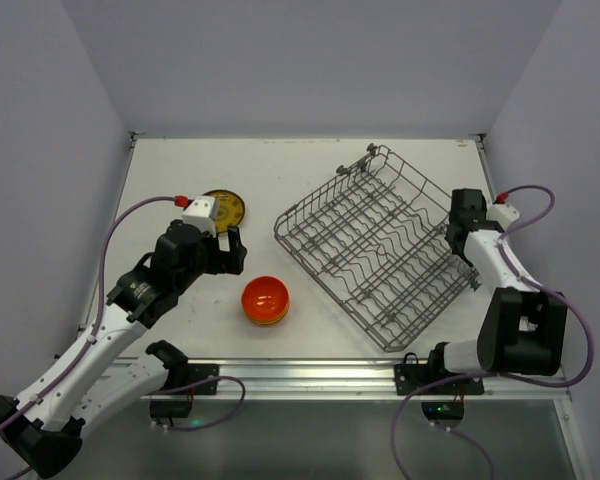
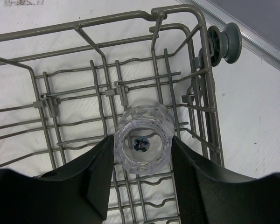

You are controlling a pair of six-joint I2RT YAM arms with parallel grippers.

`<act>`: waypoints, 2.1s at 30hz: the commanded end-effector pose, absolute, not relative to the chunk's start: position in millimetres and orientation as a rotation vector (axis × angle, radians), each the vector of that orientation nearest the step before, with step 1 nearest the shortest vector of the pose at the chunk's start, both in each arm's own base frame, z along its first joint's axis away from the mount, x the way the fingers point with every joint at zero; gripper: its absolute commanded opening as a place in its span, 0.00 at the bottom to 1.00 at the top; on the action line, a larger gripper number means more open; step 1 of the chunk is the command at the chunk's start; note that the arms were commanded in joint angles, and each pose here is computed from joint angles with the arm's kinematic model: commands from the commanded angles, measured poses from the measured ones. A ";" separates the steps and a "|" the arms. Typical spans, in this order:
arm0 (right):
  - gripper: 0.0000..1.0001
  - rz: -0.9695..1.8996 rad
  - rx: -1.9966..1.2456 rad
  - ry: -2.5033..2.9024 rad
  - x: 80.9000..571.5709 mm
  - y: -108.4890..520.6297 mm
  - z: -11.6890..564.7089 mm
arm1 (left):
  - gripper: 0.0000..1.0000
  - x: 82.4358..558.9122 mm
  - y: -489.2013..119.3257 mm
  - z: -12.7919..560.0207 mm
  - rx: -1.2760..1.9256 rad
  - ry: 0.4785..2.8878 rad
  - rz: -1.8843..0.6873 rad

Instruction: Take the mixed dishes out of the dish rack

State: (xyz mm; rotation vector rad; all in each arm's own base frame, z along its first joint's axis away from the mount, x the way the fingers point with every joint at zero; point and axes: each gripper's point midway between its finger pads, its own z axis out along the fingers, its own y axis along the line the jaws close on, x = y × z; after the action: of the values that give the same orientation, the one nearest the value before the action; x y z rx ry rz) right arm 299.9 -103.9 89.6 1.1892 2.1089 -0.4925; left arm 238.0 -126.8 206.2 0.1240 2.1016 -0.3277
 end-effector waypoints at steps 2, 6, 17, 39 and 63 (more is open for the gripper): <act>0.31 -0.460 1.228 2.015 300.3 -107.5 108.3 | 1.00 240.2 -128.2 215.3 0.108 2.071 -0.334; 0.28 -0.408 1.237 1.976 300.8 -104.5 123.1 | 1.00 239.9 -128.2 215.0 0.109 2.072 -0.335; 0.17 -0.207 1.155 1.893 305.7 -88.4 181.1 | 1.00 238.8 -127.1 219.5 0.106 2.054 -0.342; 0.00 1.418 0.226 1.602 253.5 135.5 342.2 | 1.00 155.8 -252.8 341.8 0.503 1.481 -1.452; 0.00 1.803 -0.143 1.518 202.8 229.5 385.2 | 0.45 160.8 -315.4 404.5 0.456 1.253 -1.645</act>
State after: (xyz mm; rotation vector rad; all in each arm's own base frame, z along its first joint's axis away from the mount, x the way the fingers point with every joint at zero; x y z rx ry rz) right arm 211.6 230.4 354.3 -0.0495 1.6297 1.8035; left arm 165.5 -314.1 372.2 0.4555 1.3623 -1.6316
